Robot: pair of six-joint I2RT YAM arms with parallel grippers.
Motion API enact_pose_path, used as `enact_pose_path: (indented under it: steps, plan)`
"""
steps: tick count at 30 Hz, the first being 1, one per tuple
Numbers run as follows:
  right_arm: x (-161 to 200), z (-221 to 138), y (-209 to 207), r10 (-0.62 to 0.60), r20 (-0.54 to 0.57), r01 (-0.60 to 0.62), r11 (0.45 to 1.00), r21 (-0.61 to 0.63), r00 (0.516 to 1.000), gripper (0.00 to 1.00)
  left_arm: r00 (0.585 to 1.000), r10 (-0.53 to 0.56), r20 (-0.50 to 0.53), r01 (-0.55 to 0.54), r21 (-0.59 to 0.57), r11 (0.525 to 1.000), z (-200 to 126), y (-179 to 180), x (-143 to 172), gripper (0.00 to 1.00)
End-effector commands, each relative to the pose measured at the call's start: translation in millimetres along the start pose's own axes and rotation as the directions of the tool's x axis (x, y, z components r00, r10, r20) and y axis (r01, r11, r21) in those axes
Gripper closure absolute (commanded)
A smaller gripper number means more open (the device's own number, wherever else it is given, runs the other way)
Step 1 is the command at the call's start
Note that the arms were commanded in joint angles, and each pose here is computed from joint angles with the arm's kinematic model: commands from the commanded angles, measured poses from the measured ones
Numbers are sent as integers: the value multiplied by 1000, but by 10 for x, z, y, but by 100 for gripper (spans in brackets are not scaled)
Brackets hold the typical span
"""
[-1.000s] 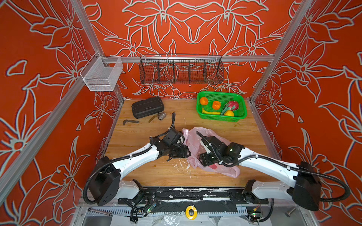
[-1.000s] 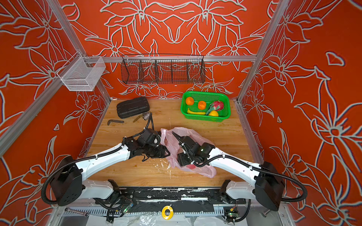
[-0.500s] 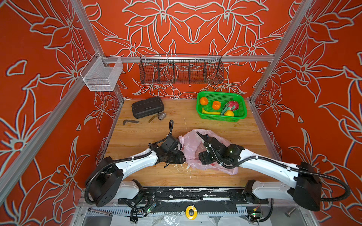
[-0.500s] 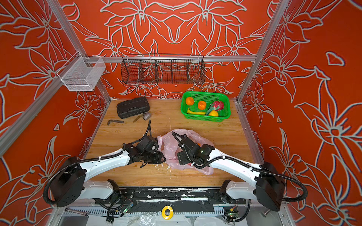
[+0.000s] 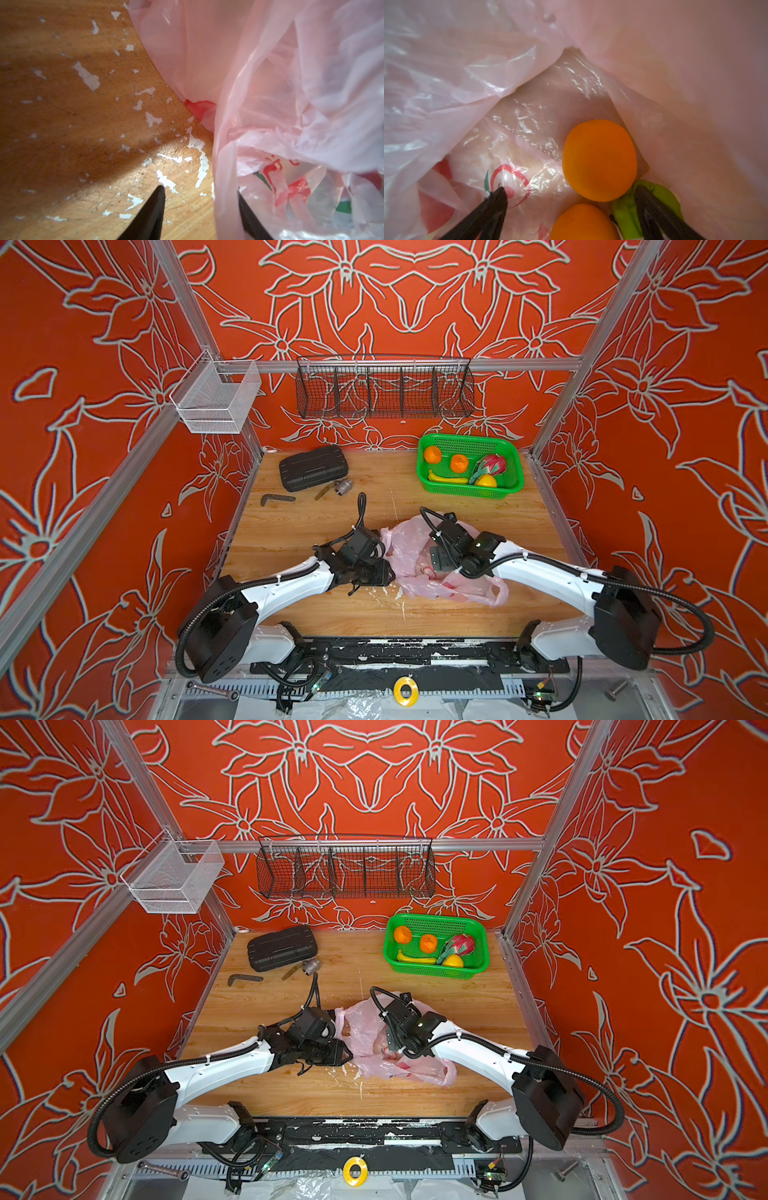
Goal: Untie the knot of the plastic bag and take out the fruit
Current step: Pick up the fruit from the plastic bag.
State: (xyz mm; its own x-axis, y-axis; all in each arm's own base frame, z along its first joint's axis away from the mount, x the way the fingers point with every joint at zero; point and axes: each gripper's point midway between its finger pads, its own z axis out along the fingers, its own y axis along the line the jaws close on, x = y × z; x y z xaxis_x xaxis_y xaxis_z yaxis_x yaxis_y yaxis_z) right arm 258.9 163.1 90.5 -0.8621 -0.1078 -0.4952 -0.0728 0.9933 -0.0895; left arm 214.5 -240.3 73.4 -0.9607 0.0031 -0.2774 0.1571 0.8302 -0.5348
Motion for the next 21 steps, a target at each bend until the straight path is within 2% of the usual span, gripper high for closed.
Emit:
enact_pose_path:
  steps: [1, 14, 21]
  plan:
    - [-86, 64, -70, 43, 14, -43, 998, 35, 999, 3, 999, 25, 26, -25, 20, 999, -23, -93, -76, 51]
    - [-15, 496, -81, 28, -10, -28, 999, 26, 1000, 3, 998, 49, 37, -50, 30, 998, -42, -122, -92, 51]
    - [105, 540, 94, 47, -58, -52, 995, -85, 997, 13, 994, 68, 81, -73, 50, 996, -159, -193, -144, 49]
